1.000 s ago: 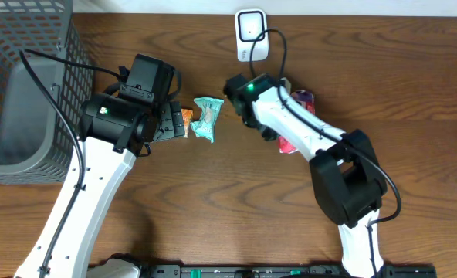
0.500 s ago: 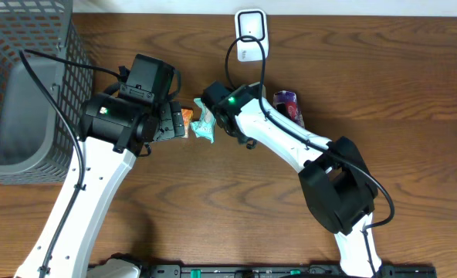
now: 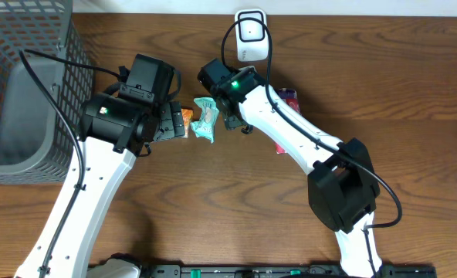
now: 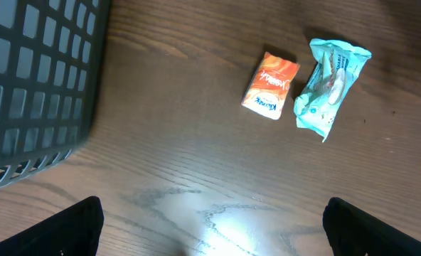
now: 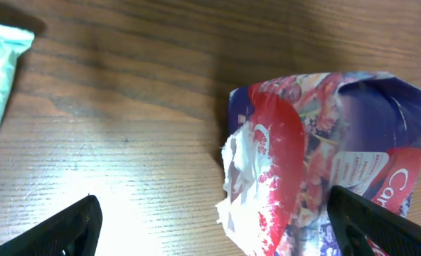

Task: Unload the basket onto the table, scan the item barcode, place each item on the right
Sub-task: 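Carry the pink pack up to the scanner face, then bring the pink pack back down toward the right of centre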

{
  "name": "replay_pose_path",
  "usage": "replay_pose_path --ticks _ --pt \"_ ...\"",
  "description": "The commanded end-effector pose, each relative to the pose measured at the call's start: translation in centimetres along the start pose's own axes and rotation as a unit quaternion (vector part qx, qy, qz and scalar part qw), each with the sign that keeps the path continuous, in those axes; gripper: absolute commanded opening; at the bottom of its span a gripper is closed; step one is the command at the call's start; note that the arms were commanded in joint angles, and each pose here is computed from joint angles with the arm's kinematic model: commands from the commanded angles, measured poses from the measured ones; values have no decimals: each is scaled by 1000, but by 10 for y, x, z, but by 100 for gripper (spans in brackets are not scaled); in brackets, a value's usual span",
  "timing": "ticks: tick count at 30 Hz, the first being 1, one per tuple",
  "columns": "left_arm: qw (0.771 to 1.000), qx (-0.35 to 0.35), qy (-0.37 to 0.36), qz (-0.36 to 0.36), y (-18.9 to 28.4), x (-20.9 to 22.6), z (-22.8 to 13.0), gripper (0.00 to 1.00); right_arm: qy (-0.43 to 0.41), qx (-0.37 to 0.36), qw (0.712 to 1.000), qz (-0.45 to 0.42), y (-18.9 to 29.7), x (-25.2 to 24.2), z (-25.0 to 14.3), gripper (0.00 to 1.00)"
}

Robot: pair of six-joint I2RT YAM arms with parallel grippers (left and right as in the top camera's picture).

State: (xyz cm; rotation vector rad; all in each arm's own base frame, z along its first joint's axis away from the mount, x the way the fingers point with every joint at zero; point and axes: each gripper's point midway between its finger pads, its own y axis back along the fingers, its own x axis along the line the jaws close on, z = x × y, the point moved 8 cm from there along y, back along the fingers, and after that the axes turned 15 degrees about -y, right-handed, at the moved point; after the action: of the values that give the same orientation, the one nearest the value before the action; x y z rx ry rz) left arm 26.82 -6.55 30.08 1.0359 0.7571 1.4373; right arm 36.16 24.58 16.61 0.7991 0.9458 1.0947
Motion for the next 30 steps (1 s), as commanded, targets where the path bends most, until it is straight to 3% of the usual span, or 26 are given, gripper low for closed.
replay_pose_path --ticks 1,6,11,16,26,30 --pt "1000 -5 8 1 3 2 1 98 1 8 1000 0 -2 -4 5 97" --pt "1000 -5 8 1 3 2 1 98 -1 18 1000 -11 -7 -13 8 95" --pt "1000 -5 8 1 3 2 1 98 2 35 999 -32 -12 -27 9 84" --pt "1000 -5 8 1 3 2 1 98 -2 44 995 -89 -25 -55 13 80" --pt "1000 -5 8 1 3 2 1 98 -26 56 985 -159 -47 -105 27 82" --pt "1000 -5 8 1 3 2 1 98 -15 57 975 -214 -46 -128 30 88"
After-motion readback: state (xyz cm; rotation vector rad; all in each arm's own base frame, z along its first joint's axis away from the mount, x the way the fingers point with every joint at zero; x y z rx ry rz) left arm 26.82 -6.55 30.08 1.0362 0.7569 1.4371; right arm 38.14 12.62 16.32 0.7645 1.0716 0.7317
